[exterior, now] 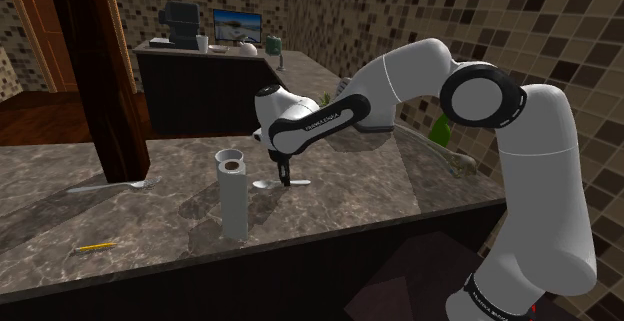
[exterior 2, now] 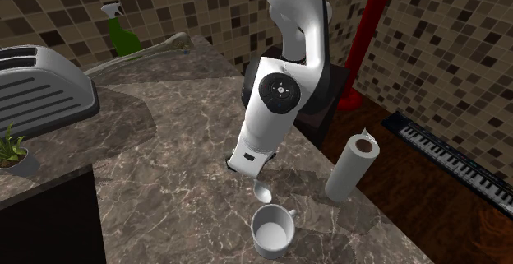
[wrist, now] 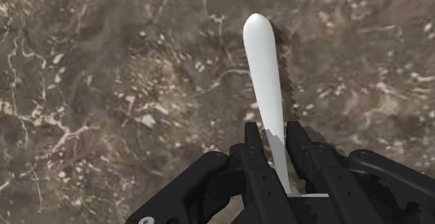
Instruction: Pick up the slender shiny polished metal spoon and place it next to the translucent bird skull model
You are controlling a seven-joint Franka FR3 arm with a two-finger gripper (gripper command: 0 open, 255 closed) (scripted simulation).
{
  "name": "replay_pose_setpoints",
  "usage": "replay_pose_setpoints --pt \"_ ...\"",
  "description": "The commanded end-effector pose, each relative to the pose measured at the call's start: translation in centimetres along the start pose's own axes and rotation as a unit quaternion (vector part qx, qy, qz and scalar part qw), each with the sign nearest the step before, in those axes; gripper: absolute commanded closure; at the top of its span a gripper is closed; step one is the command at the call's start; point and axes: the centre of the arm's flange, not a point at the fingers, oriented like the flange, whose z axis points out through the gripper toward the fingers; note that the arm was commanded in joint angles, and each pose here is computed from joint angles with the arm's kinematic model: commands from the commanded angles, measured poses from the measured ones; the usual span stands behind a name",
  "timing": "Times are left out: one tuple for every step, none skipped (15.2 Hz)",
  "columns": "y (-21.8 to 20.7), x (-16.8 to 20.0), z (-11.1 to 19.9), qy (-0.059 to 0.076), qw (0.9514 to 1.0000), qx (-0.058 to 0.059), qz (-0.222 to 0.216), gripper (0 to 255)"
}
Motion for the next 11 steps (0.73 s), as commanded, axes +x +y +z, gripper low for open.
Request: replay_pose_setpoints --pt "0.0 0.0 0.0 0.000 1.0000 0.000 0.000 255" --pt "0.0 0.0 0.0 0.000 1.0000 0.000 0.000 255" --pt "0.1 -0.1 -0.5 0.000 1.0000 0.000 0.000 255" --pt "0.1 -0.2 -1.0 0.000 1.0000 0.000 0.000 255" --pt "0.2 -0.4 -1.5 0.000 1.0000 0.000 0.000 255" --pt "0.3 -0.5 -2.0 0.000 1.0000 0.000 0.000 255" --pt "0.3 -0.6 -2.5 0.000 1.0000 0.000 0.000 255" --pt "0.4 -0.7 -3.1 0.000 1.0000 0.000 0.000 255" --pt "0.4 -0.8 -3.6 0.000 1.0000 0.000 0.000 255" --pt "0.5 -0.9 -4.1 0.000 1.0000 0.000 0.000 255" --pt "0.6 -1.1 -4.6 0.000 1.0000 0.000 0.000 255"
